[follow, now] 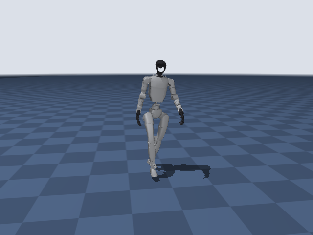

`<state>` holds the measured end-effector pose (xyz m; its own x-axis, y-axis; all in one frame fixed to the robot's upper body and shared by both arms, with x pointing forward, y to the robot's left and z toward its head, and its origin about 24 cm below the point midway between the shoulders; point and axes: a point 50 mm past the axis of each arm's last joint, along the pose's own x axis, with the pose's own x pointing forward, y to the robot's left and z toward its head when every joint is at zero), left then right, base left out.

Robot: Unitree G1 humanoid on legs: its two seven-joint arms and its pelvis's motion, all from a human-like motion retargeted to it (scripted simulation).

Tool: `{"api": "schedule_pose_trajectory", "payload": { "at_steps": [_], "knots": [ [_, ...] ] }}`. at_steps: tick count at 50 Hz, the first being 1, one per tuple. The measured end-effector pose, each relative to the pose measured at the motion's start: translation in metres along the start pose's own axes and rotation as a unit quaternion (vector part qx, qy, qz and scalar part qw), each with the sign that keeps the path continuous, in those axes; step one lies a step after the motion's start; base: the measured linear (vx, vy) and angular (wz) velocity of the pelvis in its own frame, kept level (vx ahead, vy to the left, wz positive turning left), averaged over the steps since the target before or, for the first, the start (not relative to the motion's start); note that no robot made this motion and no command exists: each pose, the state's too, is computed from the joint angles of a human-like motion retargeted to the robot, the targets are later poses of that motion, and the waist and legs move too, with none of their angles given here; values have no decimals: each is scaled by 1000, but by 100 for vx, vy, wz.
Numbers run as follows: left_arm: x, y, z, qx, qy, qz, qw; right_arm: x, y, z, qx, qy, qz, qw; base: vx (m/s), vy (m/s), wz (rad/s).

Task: Walk run

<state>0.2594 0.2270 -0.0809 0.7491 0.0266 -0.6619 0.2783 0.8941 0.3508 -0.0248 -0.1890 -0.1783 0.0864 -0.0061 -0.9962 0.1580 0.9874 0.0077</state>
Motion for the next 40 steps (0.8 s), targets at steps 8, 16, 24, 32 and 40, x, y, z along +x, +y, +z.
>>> {"api": "schedule_pose_trajectory", "payload": {
  "at_steps": [8, 16, 24, 32, 40],
  "knots": [
    [-11, 47, 59, 103, -136, 69, 983, -14, -13, -59, 78, 75, 13, 994, 147, -33, 54],
    [-42, -76, -104, 85, 134, -114, 981, -4, -1, -24, 107, 5, -10, 994, 143, -35, -46],
    [-170, -161, -231, -19, 433, -193, 880, -8, 27, 157, -33, -228, 42, 972, 96, -17, -50],
    [-277, -175, -277, -119, 605, -201, 761, -69, 63, 283, -148, -417, 74, 894, 134, -10, -61],
    [-217, -162, -258, -144, 538, -158, 816, -36, 73, 212, -182, -349, 104, 913, 149, 6, -34]
  ]
}}
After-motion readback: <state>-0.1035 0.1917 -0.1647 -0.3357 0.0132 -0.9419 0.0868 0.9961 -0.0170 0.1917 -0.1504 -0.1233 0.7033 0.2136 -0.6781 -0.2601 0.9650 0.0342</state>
